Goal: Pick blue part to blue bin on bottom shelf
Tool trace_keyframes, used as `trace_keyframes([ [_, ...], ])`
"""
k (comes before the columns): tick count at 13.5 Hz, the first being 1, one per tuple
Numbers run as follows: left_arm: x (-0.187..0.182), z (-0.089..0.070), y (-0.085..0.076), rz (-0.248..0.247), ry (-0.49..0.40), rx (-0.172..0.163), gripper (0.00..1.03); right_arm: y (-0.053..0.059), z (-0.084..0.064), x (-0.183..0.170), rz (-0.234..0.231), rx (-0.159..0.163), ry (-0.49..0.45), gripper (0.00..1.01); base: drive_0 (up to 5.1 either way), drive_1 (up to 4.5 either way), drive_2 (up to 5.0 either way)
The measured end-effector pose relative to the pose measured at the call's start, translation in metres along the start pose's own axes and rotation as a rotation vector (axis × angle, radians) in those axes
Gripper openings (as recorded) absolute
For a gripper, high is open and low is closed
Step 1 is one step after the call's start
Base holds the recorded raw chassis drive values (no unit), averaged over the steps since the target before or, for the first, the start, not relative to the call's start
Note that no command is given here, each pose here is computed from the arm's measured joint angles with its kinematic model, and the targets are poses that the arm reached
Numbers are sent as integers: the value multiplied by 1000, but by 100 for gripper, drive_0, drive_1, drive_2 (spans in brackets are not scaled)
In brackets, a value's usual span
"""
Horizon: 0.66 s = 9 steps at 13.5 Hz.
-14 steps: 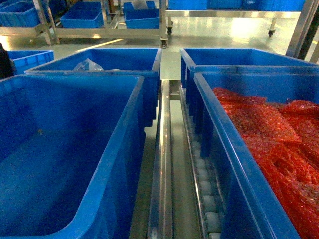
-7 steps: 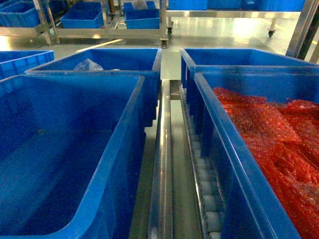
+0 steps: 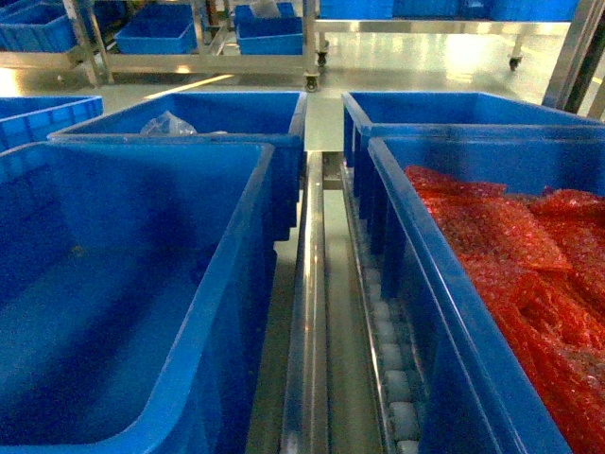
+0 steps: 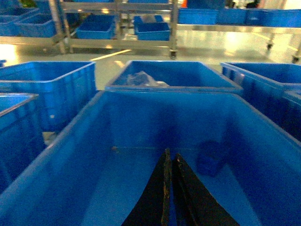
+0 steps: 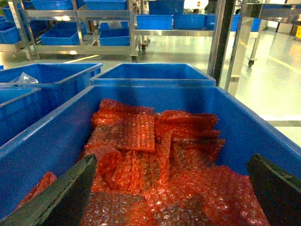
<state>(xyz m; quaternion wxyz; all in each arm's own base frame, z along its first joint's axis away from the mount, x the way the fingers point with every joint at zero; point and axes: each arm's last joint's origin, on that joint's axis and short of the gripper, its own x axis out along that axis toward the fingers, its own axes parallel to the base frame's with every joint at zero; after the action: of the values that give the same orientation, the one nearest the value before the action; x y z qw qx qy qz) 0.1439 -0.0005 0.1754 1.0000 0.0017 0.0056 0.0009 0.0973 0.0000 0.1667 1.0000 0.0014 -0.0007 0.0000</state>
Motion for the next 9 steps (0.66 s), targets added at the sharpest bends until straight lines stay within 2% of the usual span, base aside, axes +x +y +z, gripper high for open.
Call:
trace_keyframes([
  [1, -4, -1, 2, 19, -1, -2, 2, 0, 0, 0, 0, 0, 0, 98, 0, 0, 0],
  [3, -7, -6, 0, -5, -33, -2, 2, 0, 0, 0, 0, 0, 0, 98, 0, 0, 0],
  [4, -10, -10, 0, -5, 1, -2, 2, 0, 0, 0, 0, 0, 0, 98, 0, 0, 0],
  [9, -22, -6, 0, -4, -16, -2, 2, 0, 0, 0, 0, 0, 0, 98, 0, 0, 0],
])
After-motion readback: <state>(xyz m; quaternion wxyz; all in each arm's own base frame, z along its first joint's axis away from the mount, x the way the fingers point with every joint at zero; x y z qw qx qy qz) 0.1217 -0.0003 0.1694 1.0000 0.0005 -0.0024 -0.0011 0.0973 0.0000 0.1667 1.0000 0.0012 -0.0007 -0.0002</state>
